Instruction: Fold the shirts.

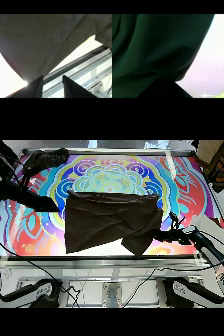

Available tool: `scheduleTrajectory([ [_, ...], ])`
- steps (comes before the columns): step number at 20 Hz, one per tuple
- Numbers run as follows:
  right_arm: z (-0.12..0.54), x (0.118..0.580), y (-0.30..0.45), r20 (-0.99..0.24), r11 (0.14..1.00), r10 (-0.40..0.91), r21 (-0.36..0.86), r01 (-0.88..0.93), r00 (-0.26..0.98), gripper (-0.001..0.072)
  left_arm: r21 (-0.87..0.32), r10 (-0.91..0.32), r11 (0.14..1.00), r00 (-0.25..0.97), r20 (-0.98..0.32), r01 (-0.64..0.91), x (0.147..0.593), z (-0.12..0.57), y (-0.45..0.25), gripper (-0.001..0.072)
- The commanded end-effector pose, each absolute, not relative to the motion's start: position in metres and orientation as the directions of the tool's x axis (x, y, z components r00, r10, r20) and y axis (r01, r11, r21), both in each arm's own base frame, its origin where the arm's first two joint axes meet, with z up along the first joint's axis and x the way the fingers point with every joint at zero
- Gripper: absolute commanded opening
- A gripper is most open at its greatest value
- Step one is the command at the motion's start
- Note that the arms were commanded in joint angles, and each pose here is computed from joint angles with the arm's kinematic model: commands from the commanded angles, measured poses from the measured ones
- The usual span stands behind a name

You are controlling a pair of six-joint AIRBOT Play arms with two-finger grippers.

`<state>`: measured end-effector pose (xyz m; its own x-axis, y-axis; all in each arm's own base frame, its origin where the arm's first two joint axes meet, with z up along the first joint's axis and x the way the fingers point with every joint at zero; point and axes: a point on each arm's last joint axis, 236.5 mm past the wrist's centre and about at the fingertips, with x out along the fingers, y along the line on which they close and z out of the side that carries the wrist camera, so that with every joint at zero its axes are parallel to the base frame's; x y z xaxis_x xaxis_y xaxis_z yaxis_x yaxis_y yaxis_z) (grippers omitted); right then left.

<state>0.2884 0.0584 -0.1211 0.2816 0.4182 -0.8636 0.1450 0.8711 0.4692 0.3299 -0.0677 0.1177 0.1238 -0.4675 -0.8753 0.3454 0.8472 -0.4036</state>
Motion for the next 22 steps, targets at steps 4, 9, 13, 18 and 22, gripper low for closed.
scheduleTrajectory([
  [4, -0.104, 0.314, 0.055, -0.843, 0.882, 0.413, 0.465, 0.080, 0.345, 0.0024, -0.397, -0.410, 0.902, 0.048, -0.911, 0.169, 0.309, 0.063, -0.014, 0.0300],
  [9, -0.102, 0.316, 0.055, -0.840, 0.883, 0.413, 0.463, 0.070, 0.351, 0.0024, -0.492, -0.484, 0.871, -0.156, -0.861, 0.014, 0.249, -0.009, -0.025, 0.0476],
  [13, -0.102, 0.315, 0.056, -0.840, 0.882, 0.415, 0.465, 0.070, 0.349, 0.0023, -0.537, -0.544, 0.838, -0.212, -0.812, -0.094, 0.218, -0.046, -0.044, 0.0601],
  [18, -0.098, 0.319, 0.060, -0.825, 0.866, 0.432, 0.492, 0.087, 0.364, 0.0024, -0.545, -0.568, 0.823, -0.219, -0.793, -0.160, 0.200, -0.073, -0.055, 0.0509],
  [22, -0.097, 0.320, 0.061, -0.821, 0.861, 0.437, 0.499, 0.092, 0.367, 0.0023, -0.497, -0.537, 0.835, -0.150, -0.830, -0.235, 0.210, -0.092, -0.050, 0.0393],
])
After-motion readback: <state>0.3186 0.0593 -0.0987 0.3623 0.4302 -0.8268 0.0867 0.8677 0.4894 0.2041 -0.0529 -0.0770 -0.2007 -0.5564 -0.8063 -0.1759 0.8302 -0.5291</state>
